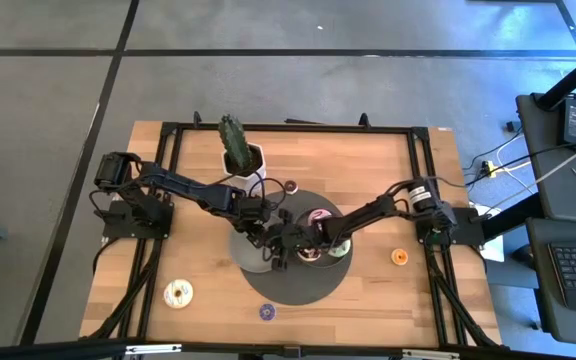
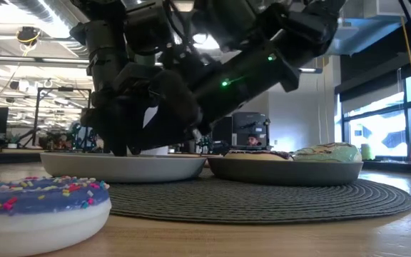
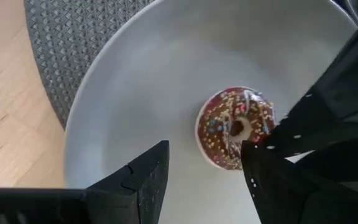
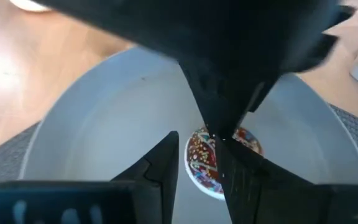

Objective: Pick & Place donuts
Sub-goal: Put the small brown donut on the gray plate, then put the small blue donut on the gray plate

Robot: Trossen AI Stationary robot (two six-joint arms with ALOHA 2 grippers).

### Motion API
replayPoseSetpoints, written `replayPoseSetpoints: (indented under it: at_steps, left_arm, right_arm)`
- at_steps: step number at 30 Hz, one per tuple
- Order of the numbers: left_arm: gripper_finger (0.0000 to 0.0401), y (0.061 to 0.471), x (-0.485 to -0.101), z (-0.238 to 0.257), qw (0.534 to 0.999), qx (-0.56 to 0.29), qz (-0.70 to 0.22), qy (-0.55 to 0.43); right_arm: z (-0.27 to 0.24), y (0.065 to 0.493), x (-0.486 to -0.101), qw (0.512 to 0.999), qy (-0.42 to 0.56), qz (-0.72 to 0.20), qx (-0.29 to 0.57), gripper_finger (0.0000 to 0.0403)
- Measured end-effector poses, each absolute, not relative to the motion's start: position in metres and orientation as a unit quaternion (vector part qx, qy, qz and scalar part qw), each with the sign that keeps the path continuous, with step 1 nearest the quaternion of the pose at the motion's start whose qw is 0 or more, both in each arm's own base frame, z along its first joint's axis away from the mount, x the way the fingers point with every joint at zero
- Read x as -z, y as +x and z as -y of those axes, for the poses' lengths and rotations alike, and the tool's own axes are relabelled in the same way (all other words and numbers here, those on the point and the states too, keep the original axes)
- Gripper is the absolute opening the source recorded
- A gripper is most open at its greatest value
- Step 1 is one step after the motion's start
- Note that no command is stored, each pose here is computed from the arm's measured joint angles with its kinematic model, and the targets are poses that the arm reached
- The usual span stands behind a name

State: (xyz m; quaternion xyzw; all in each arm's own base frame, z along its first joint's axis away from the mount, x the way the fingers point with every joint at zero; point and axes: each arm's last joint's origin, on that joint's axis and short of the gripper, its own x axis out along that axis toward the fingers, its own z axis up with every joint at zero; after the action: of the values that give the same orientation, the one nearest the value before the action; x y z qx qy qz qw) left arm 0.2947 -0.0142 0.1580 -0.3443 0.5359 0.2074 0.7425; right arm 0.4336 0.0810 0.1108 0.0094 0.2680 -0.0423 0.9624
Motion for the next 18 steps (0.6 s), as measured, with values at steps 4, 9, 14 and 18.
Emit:
replayPoseSetpoints:
  at_steps: [4, 9, 14, 18]
  left_arm:
    - [0.0194, 0.294, -0.158, 0.014, 0.740, -0.210, -0.539, -0.343]
    - [0.0194, 0.292, -0.164, 0.014, 0.746, -0.207, -0.530, -0.345]
    - [0.0194, 0.288, -0.175, 0.014, 0.756, -0.208, -0.518, -0.340]
    - [0.0194, 0.284, -0.183, 0.022, 0.770, -0.204, -0.509, -0.326]
  right_arm:
    - [-0.083, 0.440, -0.112, 0.957, -0.004, -0.289, 0.034, 0.0108]
    - [-0.083, 0.441, -0.118, 0.957, -0.017, -0.287, 0.032, 0.0108]
    - [-0.082, 0.437, -0.129, 0.954, -0.020, -0.296, 0.034, 0.0108]
    - [-0.081, 0.429, -0.138, 0.945, -0.028, -0.325, 0.039, 0.0108]
